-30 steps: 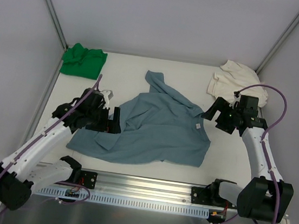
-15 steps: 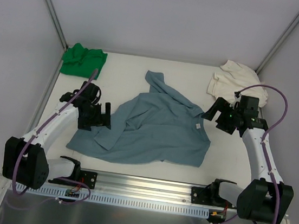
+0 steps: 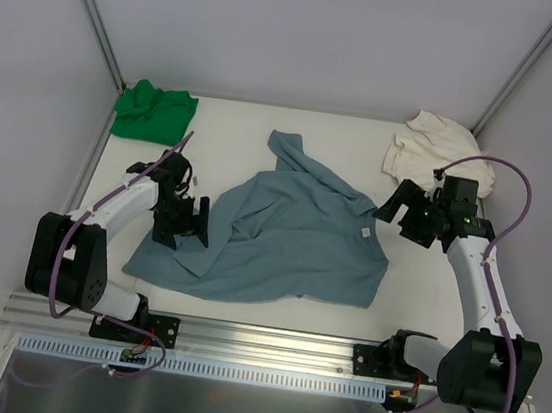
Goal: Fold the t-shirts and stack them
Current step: Flatten out the tshirt
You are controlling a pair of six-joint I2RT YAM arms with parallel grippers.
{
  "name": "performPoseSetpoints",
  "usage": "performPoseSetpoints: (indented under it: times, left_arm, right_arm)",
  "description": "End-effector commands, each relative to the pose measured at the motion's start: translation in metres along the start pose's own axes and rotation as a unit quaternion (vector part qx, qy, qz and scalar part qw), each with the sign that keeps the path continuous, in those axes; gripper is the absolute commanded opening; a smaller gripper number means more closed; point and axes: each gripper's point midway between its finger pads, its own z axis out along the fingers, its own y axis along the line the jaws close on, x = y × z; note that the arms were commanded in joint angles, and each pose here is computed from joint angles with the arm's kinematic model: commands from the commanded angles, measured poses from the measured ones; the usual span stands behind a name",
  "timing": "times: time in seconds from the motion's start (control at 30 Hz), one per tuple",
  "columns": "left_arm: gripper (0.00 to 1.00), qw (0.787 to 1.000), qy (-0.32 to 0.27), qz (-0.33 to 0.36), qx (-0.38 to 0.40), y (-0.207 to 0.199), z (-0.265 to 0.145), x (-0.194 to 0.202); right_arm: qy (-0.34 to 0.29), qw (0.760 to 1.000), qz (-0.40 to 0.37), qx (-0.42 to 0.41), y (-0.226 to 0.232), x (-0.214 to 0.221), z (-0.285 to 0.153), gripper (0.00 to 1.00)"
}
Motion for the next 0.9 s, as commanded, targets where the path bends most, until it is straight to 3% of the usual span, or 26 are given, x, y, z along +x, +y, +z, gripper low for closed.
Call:
performPoseSetpoints:
  times: [0.0,0.33,0.7,0.87]
  left_arm:
    - [0.85,1.0,-0.001,0.018,-0.01,0.004,-0.009,-0.011]
    - [0.86,0.999,0.027,0.017,-0.034,0.016,-0.007,-0.008]
    - [0.69,0.997,0.08,0.006,-0.008,0.009,-0.001,0.006]
    - [0.68,0.997,0.083,0.006,-0.004,0.007,-0.001,0.007]
  right_arm:
    - [-0.018,1.0,-0.004,0.003,0.0,-0.007,-0.009,0.99]
    - [-0.016,1.0,-0.003,0.002,0.0,-0.006,-0.006,1.0]
    - [-0.013,1.0,0.001,0.004,-0.002,-0.005,-0.003,1.0]
    - [-0.013,1.0,0.002,0.003,-0.002,-0.005,-0.004,1.0]
